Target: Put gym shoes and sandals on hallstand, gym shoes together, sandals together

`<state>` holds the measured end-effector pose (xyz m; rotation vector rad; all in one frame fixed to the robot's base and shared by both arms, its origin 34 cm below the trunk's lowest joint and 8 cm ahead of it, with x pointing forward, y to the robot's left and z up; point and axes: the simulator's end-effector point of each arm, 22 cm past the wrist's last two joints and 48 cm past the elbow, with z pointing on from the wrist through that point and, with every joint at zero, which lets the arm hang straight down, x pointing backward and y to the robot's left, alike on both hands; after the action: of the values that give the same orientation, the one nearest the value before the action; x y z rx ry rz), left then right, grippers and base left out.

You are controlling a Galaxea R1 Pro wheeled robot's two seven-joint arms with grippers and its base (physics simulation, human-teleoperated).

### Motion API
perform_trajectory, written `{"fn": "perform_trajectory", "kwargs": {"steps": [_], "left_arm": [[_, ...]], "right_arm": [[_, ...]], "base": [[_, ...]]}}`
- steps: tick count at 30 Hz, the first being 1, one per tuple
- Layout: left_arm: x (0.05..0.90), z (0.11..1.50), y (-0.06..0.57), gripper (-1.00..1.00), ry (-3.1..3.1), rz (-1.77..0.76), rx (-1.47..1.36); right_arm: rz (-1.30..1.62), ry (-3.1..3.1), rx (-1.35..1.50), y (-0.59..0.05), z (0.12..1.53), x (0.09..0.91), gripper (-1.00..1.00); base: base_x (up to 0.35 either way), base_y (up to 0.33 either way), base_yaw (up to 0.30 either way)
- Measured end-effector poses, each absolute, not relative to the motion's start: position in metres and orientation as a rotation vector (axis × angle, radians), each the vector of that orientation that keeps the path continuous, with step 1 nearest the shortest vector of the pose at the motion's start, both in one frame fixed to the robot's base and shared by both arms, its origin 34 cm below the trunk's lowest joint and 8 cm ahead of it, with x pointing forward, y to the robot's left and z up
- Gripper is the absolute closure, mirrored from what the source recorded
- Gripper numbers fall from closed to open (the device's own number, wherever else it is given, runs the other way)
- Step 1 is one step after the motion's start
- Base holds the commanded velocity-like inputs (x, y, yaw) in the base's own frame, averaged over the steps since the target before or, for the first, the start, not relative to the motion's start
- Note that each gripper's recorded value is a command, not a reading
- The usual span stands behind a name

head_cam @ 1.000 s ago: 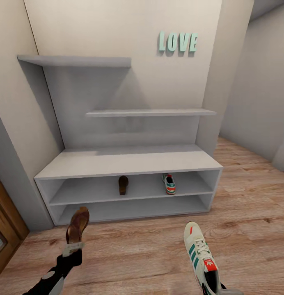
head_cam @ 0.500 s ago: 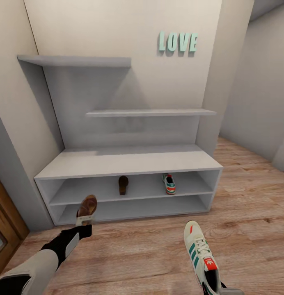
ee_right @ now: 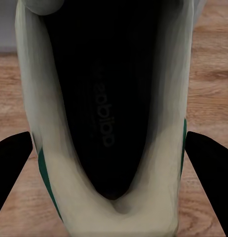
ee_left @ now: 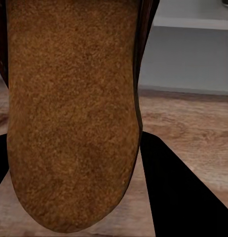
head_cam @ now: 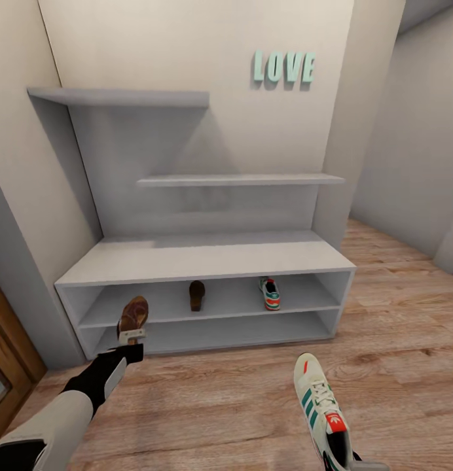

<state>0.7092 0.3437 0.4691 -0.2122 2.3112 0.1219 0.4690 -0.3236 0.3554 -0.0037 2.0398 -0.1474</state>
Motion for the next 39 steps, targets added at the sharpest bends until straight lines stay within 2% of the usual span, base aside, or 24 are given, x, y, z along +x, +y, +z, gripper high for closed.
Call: {"fn": "perform_trajectory", "kwargs": {"steps": [9,22,29,39], "left_arm": [[0.704,0.445,0.33,1.0,2.371,0.098,-0.206],[0.696,0.411,0.331,1.0,2.388,0.104,-0.202],[0.694,0.409,0.332,1.0,2.392,0.11,-0.202],[0.689,0.405,0.337,1.0,2.398,0.124,-0.203]], "right_arm": [[-0.149,2.051,-0.003,-0.325,0.331,0.461,1.0],[-0.184,2.06,0.058,-0.343,0.304,0.451,1.0],[-0.183,2.057,0.057,-0.343,0.305,0.452,1.0],[-0.18,2.055,0.051,-0.341,0.305,0.452,1.0]], "base": [[0.0,0.0,-0.016],[0.0,0.0,-0.203],[0.003,0.0,-0.039],[0.252,-0.001,-0.001]]}}
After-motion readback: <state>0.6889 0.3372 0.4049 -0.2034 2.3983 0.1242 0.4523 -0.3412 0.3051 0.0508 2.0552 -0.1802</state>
